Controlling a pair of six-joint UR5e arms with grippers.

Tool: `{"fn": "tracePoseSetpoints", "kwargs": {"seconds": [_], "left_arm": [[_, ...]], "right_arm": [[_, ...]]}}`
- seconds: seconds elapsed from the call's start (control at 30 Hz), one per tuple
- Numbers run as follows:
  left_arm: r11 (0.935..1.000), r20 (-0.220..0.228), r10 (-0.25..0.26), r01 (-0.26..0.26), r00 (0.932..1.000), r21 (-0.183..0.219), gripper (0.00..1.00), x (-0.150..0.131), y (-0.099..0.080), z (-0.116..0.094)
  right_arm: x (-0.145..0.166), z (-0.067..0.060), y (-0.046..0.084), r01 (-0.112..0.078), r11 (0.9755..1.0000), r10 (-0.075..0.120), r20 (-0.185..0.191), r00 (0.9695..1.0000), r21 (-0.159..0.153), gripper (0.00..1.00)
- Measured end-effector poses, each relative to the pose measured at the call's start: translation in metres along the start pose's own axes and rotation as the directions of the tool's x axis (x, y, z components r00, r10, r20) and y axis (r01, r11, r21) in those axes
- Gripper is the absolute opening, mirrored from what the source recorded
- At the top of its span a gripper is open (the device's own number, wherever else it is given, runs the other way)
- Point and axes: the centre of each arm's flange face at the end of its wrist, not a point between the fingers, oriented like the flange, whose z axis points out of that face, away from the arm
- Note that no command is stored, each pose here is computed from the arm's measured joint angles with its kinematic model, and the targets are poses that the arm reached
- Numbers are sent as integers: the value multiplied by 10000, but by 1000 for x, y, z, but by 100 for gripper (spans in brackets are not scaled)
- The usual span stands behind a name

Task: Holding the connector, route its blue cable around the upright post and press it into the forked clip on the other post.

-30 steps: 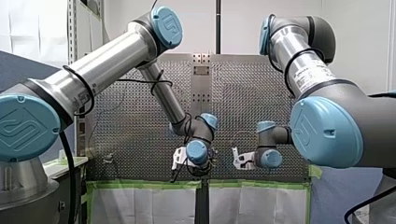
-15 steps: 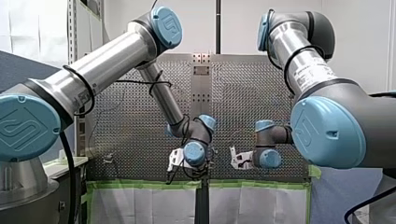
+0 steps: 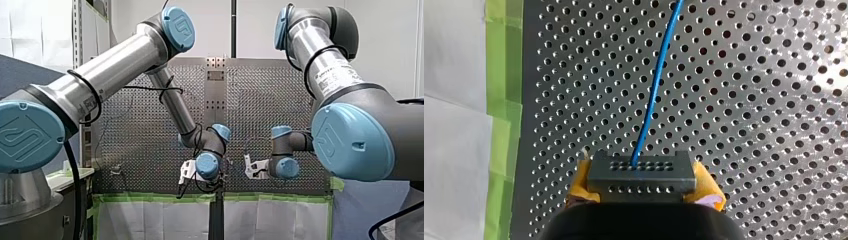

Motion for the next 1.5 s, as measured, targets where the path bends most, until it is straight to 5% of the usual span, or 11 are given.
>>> {"fn": "tracePoseSetpoints", "kwargs": {"seconds": [0.37, 0.73, 1.23, 1.5], "left_arm": [[9999, 25, 10, -10, 10000, -101, 100, 0, 0, -1], [9997, 380, -204, 209, 9991, -125, 100, -3, -4, 0], [9943, 1366, -1055, 1062, 9850, 23, 100, -14, -6, 14], [9920, 1571, -1246, 1264, 9797, -15, 100, -18, -1, 22]], "right_arm": [[-7, -12, -12, -100, 9999, 100, 54, 9999, -107, 0], [-12, -20, -17, -581, 9981, 575, -262, 9980, -208, 0], [-54, -23, -27, -399, 9991, 398, 86, 9992, 125, 0], [-52, -21, -30, -420, 9963, 434, -172, 9989, 751, 0]]}}
